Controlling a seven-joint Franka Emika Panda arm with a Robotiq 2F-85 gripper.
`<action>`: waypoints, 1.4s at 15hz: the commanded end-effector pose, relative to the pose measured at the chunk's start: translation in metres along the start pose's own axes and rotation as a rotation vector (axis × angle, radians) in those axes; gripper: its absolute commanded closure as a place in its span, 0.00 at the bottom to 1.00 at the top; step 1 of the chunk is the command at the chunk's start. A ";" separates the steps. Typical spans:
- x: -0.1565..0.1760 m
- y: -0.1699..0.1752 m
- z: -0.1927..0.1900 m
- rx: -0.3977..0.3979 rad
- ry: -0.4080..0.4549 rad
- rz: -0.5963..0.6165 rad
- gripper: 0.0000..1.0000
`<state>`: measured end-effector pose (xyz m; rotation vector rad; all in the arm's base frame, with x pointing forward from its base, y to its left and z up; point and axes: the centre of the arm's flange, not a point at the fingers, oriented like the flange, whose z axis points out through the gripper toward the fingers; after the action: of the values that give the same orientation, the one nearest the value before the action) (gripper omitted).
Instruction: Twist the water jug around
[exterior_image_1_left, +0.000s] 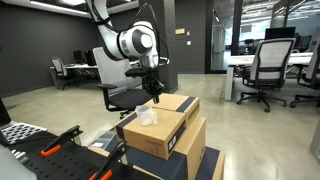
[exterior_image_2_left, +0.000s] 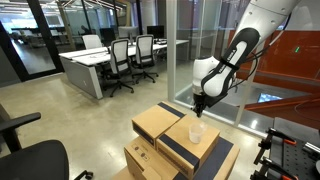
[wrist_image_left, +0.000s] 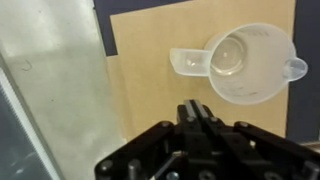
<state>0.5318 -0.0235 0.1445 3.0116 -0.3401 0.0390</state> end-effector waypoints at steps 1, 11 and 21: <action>-0.014 0.003 -0.017 0.020 0.023 -0.014 0.94; -0.020 -0.003 -0.038 0.051 0.048 -0.019 0.85; -0.025 -0.002 -0.042 0.056 0.048 -0.027 0.66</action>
<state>0.5078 -0.0115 0.1847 3.0641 -0.2993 0.1198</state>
